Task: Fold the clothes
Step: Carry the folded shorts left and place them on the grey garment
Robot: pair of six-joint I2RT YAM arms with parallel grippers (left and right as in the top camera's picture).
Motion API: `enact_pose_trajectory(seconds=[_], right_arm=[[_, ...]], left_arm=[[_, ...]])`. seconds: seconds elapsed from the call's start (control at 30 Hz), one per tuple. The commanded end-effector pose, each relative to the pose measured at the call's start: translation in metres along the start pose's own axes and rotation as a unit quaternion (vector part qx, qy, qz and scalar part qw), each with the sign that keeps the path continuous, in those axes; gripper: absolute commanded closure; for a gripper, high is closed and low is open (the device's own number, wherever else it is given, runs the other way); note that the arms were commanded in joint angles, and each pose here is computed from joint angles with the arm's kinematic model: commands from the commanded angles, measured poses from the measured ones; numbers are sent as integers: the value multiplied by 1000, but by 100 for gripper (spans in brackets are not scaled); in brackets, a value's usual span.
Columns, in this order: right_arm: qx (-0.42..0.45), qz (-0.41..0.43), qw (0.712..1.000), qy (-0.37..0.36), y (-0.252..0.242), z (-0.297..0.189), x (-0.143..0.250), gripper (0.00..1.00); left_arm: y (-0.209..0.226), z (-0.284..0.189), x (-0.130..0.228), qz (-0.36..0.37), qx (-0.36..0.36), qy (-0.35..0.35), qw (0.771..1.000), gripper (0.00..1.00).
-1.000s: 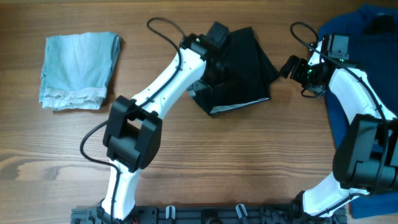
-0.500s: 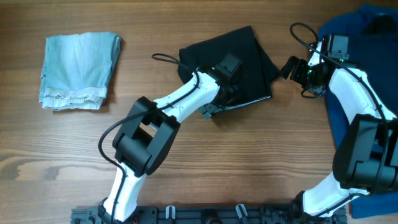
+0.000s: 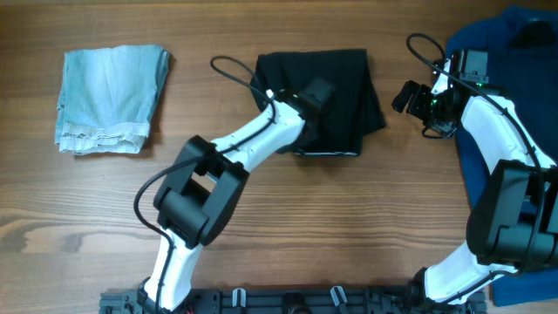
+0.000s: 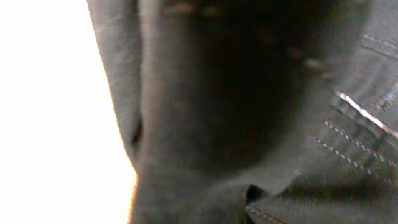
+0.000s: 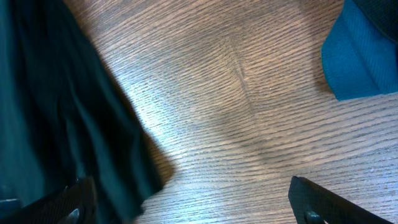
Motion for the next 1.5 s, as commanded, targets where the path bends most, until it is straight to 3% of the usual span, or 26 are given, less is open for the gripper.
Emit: enact_pose_trajectory(seconds=[0.0, 0.3, 0.5, 0.9, 1.1, 1.3, 1.47], right_arm=[[5, -8, 1000, -9, 0, -4, -1, 1], [5, -8, 1000, -10, 0, -4, -1, 1], [5, -8, 1000, -10, 0, -4, -1, 0], [4, -8, 1000, -11, 0, -4, -2, 0], [4, -8, 1000, -11, 0, -4, -2, 0], [4, -8, 1000, -11, 0, -4, -2, 1], [4, -8, 1000, -11, 0, -4, -2, 1]], left_arm=[[62, -13, -46, 97, -97, -61, 989, 96], [152, -126, -126, 134, -88, -176, 971, 96], [208, -161, -148, 71, -102, -220, 968, 96], [338, -156, -168, -54, -158, -203, 965, 94], [368, -142, -158, -91, -142, -164, 972, 96], [396, -96, -154, -112, -159, -105, 975, 96], [428, -85, -152, -147, -171, -98, 969, 96]])
Point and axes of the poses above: each gripper's point midway between its finger pads, its own z axis out along the fingers, its own y axis along the line the jaws close on, x = y × z, the point moved 5 cm from there along -z, back along the fingers, and after that the axes turned 8 degrees about z, right-handed, at the moved point
